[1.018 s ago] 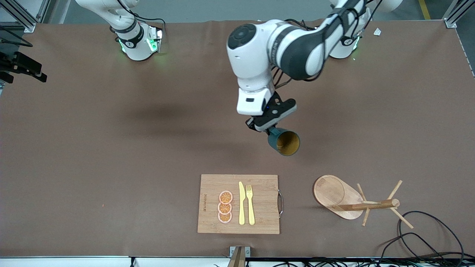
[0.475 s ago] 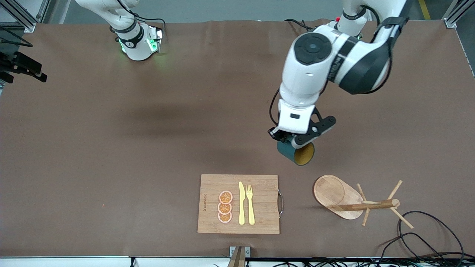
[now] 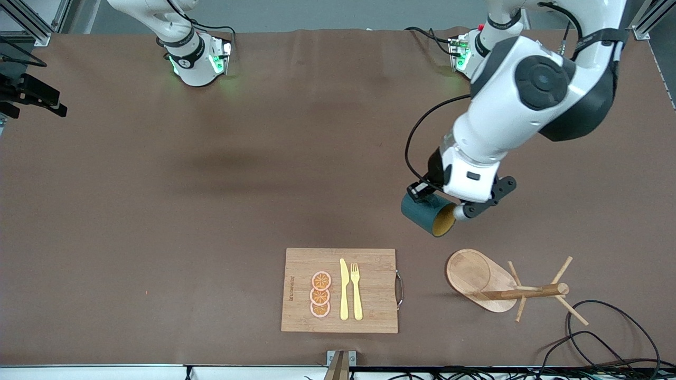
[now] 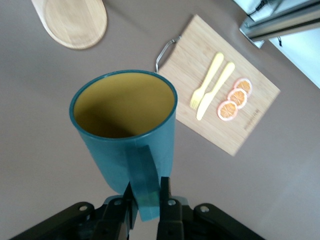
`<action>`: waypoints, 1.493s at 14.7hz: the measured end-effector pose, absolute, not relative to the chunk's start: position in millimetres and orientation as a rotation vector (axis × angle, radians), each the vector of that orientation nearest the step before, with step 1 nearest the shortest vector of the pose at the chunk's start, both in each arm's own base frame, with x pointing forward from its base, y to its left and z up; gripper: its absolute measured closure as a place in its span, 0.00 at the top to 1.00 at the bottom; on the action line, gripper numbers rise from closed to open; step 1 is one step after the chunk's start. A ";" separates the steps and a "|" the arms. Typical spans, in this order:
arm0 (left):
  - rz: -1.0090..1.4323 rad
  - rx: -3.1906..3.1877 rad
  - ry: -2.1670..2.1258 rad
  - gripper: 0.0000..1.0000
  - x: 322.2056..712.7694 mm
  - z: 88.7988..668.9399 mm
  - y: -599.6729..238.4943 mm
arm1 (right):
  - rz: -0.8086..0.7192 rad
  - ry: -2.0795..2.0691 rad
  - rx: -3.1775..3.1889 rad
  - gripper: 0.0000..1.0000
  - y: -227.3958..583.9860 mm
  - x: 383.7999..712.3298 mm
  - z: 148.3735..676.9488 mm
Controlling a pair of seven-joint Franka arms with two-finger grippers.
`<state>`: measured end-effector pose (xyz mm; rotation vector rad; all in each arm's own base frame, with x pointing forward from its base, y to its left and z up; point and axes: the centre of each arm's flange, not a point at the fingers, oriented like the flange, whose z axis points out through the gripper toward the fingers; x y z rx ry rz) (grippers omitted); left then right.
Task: Pass cup and hang on rack
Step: 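Lift the mug with the left gripper and carry it to the wooden rack, then tilt the mug with the left gripper and hook it onto a rack peg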
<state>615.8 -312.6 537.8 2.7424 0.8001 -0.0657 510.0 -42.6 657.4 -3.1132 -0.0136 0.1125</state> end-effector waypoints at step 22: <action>-0.341 1.983 1.173 0.20 726.7 478.4 -125.3 | 0.131 -0.009 -3.111 1.00 -44.3 508.9 655.3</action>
